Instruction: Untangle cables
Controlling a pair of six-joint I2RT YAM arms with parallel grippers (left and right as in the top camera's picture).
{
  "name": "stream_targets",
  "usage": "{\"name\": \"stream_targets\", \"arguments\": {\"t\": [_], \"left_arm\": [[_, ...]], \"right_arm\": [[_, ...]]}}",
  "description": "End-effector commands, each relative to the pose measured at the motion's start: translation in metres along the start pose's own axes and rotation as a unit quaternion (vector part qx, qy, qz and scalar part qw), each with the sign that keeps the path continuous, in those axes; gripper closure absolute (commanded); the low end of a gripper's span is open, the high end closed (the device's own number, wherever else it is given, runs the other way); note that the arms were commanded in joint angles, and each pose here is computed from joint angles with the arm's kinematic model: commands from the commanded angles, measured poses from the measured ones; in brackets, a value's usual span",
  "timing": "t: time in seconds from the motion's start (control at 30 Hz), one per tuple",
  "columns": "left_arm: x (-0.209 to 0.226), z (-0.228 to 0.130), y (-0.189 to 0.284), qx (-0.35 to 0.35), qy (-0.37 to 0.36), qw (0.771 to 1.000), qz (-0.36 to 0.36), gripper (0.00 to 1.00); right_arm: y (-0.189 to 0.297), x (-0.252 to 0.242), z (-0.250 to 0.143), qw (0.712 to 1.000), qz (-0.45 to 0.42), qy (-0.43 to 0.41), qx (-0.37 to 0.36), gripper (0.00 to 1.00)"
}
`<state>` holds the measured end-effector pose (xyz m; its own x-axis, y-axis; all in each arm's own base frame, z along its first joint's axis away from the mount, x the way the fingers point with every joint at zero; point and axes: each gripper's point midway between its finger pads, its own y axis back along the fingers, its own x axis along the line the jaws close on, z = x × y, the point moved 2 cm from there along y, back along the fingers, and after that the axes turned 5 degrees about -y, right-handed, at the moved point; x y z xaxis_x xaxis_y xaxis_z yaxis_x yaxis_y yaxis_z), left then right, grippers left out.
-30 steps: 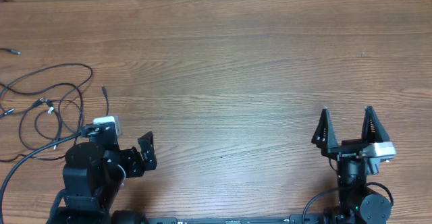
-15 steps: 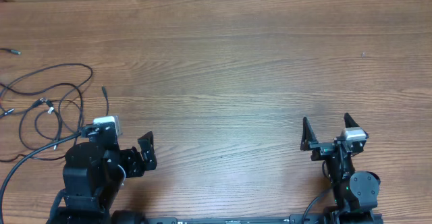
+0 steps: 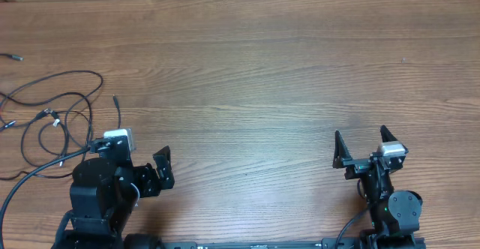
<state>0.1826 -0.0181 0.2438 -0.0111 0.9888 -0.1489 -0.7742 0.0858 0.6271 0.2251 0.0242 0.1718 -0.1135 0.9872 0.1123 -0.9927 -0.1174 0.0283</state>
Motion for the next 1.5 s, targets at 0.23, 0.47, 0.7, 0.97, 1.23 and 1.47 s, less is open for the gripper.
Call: {"name": "stream_targets", "arguments": {"t": [0.23, 0.47, 0.7, 0.97, 1.23, 1.47], "left_arm": [[0.001, -0.001, -0.002, 0.001, 0.001, 1.0, 0.003, 0.0], [0.001, -0.001, -0.002, 0.001, 0.001, 1.0, 0.003, 0.01], [0.001, -0.001, -0.002, 0.002, 0.001, 1.0, 0.003, 0.0], [0.002, -0.007, -0.001, 0.007, 0.001, 1.0, 0.004, 0.01], [0.0, -0.024, -0.017, -0.064, -0.013, 0.998, -0.025, 0.0], [-0.002, -0.026, -0.037, -0.179, -0.025, 0.982, -0.051, 0.0]], "right_arm": [[0.0, 0.0, -0.002, 1.0, 0.001, 0.002, -0.002, 0.0], [0.0, 0.0, -0.002, 1.0, 0.001, 0.002, -0.002, 0.0], [0.0, 0.0, -0.002, 1.0, 0.001, 0.002, -0.002, 0.0], [0.0, 0.0, -0.002, 1.0, 0.001, 0.002, -0.002, 0.0], [0.0, 0.0, -0.002, 1.0, 0.001, 0.002, -0.002, 0.0], [0.0, 0.0, -0.002, 1.0, 0.001, 0.002, -0.002, 0.0]]}}
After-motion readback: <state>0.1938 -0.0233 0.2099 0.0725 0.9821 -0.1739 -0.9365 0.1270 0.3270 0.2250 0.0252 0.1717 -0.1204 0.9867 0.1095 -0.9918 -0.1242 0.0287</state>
